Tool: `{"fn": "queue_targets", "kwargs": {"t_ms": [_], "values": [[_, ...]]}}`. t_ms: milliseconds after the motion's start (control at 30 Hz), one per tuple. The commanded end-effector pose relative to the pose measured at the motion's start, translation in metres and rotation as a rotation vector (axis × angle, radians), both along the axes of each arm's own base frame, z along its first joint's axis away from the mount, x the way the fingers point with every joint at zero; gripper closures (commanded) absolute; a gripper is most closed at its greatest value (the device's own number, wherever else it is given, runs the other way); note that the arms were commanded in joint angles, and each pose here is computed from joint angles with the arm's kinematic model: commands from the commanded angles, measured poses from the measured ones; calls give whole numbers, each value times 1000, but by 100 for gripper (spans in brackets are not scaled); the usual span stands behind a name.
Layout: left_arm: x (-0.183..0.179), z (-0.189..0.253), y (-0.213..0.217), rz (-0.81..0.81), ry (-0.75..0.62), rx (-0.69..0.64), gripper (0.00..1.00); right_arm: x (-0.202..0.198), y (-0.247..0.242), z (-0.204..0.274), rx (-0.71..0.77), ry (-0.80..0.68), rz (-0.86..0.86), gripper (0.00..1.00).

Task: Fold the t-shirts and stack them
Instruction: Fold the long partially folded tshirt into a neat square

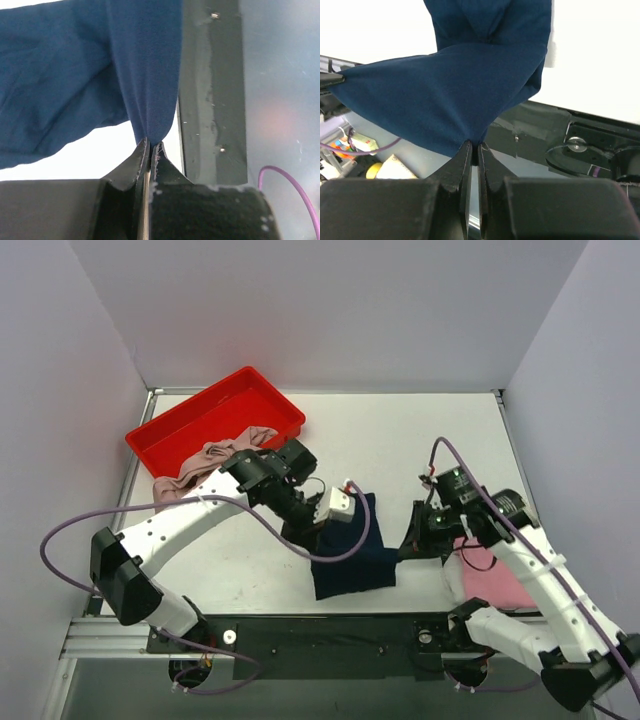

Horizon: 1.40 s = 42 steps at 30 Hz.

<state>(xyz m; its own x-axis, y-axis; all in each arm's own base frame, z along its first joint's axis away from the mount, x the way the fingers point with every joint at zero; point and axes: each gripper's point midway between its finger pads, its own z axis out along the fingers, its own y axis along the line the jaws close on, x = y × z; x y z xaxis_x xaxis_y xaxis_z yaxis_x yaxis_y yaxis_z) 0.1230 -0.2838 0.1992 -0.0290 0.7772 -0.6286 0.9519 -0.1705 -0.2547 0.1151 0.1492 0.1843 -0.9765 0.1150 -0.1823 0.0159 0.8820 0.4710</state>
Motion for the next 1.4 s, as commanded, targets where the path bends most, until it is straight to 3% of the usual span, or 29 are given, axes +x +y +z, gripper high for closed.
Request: {"fn": "queue_targets", "kwargs": {"t_ms": [0,167,333,600,1033,1100,1133,1200,1367], "values": [[63,6,5,299,-19,-2,100,51,-2,-7,-68,10,-63,100],[103,-15,21,456,9,41,100,119,4,-6,-65,-37,-70,100],[144,-30,23,610,7,18,100,160,21,-32,-72,33,-23,100],[207,-58,31,762,40,37,100,226,40,-56,-75,13,-70,100],[262,-112,36,894,101,87,100,283,56,-111,-74,72,-106,100],[264,-120,40,898,101,103,100,289,58,-118,-66,84,-104,89],[266,-121,40,899,98,103,100,293,59,-117,-57,82,-108,74],[270,-124,42,903,96,102,100,295,58,-110,-47,65,-103,62],[283,-128,40,914,80,93,100,290,28,-59,-155,-133,-80,55]]}}
